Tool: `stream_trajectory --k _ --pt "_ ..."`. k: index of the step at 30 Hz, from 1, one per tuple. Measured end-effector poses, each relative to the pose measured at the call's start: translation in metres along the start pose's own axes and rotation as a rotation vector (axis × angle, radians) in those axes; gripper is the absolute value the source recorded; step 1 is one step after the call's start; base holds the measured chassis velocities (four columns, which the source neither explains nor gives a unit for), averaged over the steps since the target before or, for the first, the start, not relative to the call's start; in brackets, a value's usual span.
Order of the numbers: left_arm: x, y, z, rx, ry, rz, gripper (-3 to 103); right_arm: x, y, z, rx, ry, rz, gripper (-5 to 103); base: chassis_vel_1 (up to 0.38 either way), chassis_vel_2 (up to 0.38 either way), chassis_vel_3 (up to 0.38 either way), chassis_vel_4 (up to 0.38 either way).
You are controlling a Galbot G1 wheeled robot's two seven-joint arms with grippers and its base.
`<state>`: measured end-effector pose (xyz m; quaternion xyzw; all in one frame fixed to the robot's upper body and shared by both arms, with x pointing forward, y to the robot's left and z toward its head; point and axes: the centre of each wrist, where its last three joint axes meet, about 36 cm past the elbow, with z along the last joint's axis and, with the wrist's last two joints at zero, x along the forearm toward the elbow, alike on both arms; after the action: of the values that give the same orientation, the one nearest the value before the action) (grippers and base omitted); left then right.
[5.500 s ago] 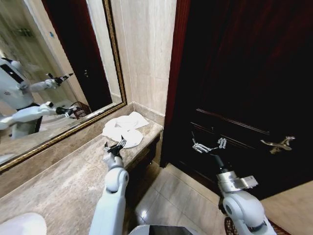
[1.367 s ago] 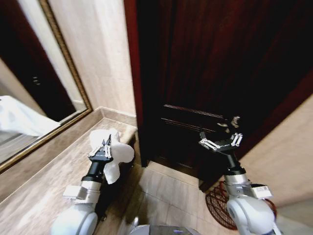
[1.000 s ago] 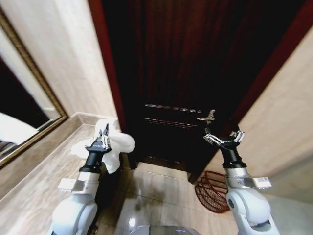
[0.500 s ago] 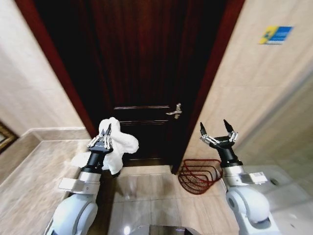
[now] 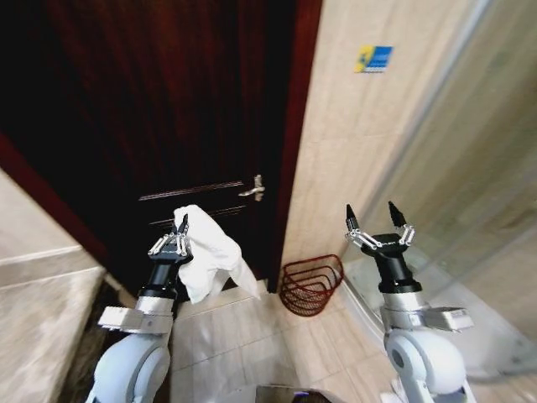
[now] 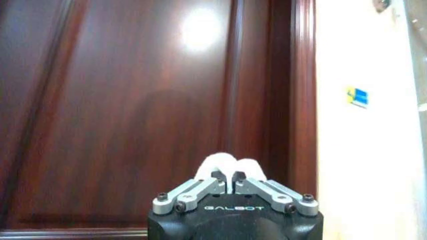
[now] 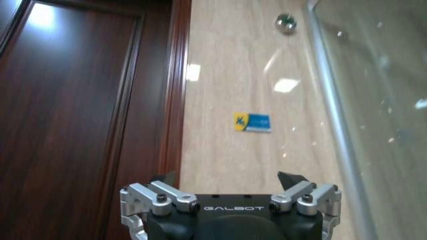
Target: Discard the used towel into the hamper.
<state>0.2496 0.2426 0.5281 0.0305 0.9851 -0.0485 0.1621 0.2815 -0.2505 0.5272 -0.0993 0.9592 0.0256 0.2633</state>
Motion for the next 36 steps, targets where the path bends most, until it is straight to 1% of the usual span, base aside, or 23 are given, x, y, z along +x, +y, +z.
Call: stream_trajectory --k 3,6,8,10,11,17,20,21,23,27,33,35,36 --pt "0.001 -0.001 0.001 0.009 0.011 0.010 2 -0.002 0.001 0.000 -0.004 -0.018 0.000 100 -0.117 -0.123 -0.092 -0.123" --pt "-0.001 -0.006 0.001 0.035 0.006 0.027 2 -0.002 -0.001 0.001 0.012 -0.027 -0.002 100 -0.124 -0.124 -0.123 -0.126" --pt "-0.002 -0.006 0.001 0.041 0.002 0.030 2 -0.001 0.000 0.001 0.004 -0.033 0.001 100 -0.122 -0.114 -0.115 -0.134" --pt "-0.002 -0.006 0.001 0.053 0.004 0.039 2 0.000 0.002 0.000 -0.032 -0.051 0.022 100 -0.132 -0.114 -0.120 -0.122" --pt "-0.002 -0.005 0.001 0.057 0.008 0.044 2 0.000 0.003 0.000 -0.032 -0.055 0.029 100 -0.134 -0.135 -0.125 -0.133" --pt "-0.003 -0.001 0.004 0.059 0.020 0.054 2 0.000 0.006 0.002 -0.013 -0.061 0.036 100 -0.112 -0.133 -0.113 -0.125" --pt "-0.007 -0.001 0.016 0.065 0.056 0.060 2 0.003 0.010 0.002 0.010 -0.072 0.057 100 -0.120 -0.135 -0.116 -0.114" --pt "-0.007 -0.001 0.016 0.065 0.056 0.060 2 0.003 0.010 0.002 0.010 -0.072 0.057 100 -0.132 -0.131 -0.123 -0.120" --pt "-0.011 -0.002 0.024 0.071 0.068 0.080 2 0.007 0.011 0.003 0.035 -0.071 0.065 100 -0.135 -0.121 -0.132 -0.131" --pt "-0.019 -0.001 0.031 0.082 0.069 0.100 2 0.009 0.011 0.005 0.063 -0.066 0.067 100 -0.131 -0.126 -0.129 -0.129" --pt "-0.034 0.003 0.048 0.099 0.064 0.124 2 0.020 0.013 0.007 0.068 -0.035 0.063 100 -0.120 -0.115 -0.126 -0.121" --pt "-0.051 -0.003 0.066 0.152 0.073 0.135 2 0.029 0.014 0.006 0.071 -0.014 0.055 100 -0.115 -0.126 -0.127 -0.115" --pt "-0.060 -0.007 0.076 0.175 0.084 0.128 2 0.031 0.012 0.007 0.077 -0.005 0.054 100 -0.104 -0.150 -0.126 -0.130"
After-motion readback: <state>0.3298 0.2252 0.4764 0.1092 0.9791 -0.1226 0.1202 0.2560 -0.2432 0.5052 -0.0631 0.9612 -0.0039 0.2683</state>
